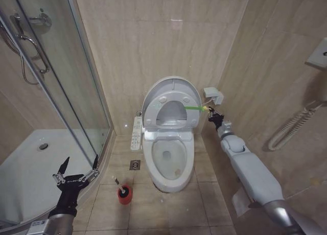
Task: Open the toilet lid, clean the toilet bowl with a toilet brush, close the toilet lid, and flush.
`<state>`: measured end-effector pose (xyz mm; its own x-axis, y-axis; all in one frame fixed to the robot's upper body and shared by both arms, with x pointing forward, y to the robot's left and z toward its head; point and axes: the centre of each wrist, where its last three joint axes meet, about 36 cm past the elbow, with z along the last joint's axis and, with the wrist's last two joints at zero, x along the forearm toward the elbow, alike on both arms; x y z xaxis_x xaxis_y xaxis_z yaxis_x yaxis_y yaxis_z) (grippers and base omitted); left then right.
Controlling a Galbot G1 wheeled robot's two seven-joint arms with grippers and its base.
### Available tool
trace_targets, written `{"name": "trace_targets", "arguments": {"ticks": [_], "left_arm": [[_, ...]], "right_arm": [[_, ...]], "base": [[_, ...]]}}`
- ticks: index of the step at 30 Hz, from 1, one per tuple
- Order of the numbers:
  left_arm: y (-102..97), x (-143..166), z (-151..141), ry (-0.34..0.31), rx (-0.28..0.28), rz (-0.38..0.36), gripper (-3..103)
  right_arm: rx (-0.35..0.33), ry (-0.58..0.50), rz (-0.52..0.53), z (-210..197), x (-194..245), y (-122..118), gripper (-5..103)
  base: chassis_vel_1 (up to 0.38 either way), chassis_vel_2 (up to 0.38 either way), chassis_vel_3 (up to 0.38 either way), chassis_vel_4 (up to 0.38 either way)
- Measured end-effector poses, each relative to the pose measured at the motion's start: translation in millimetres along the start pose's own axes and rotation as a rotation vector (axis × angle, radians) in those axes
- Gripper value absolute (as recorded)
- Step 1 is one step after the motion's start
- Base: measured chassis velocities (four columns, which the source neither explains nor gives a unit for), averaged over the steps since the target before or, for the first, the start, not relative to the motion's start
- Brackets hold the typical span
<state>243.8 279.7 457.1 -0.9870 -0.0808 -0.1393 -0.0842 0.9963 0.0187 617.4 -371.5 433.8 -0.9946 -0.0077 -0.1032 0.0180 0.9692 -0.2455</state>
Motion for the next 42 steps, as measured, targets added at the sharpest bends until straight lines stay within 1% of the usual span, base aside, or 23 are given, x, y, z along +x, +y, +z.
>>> {"name": "trace_targets", "arguments": {"ticks": [6,8,11,16,28,35,42], "left_arm": [[0.0,0,0,0.000,0.000,0.000,100],[0.0,0,0,0.000,0.000,0.000,100],[0.0,0,0,0.000,0.000,0.000,100],[0.0,0,0,0.000,0.000,0.000,100],[0.0,0,0,0.000,0.000,0.000,100],[0.0,0,0,0.000,0.000,0.000,100],[0.0,0,0,0.000,0.000,0.000,100]], "right_arm": [[0.017,-0.003,0.012,-6,-18,-3,1],[0.027,-0.013,0.020,-15,-33,-5,1],[0.032,-0.019,0.022,-21,-39,-5,1],[0.042,-0.030,0.021,-27,-49,-4,1],[0.082,-0.067,0.011,-63,-86,1,1],[0.086,-0.079,-0.003,-71,-91,9,1],[0.093,-0.092,-0.008,-76,-84,5,1]], "base": [[0.000,0.000,0.000,0.000],[0.000,0.000,0.000,0.000],[0.000,0.000,0.000,0.000],[0.000,0.000,0.000,0.000],[0.000,0.000,0.000,0.000],[0.000,0.000,0.000,0.000],[0.000,0.000,0.000,0.000]]}}
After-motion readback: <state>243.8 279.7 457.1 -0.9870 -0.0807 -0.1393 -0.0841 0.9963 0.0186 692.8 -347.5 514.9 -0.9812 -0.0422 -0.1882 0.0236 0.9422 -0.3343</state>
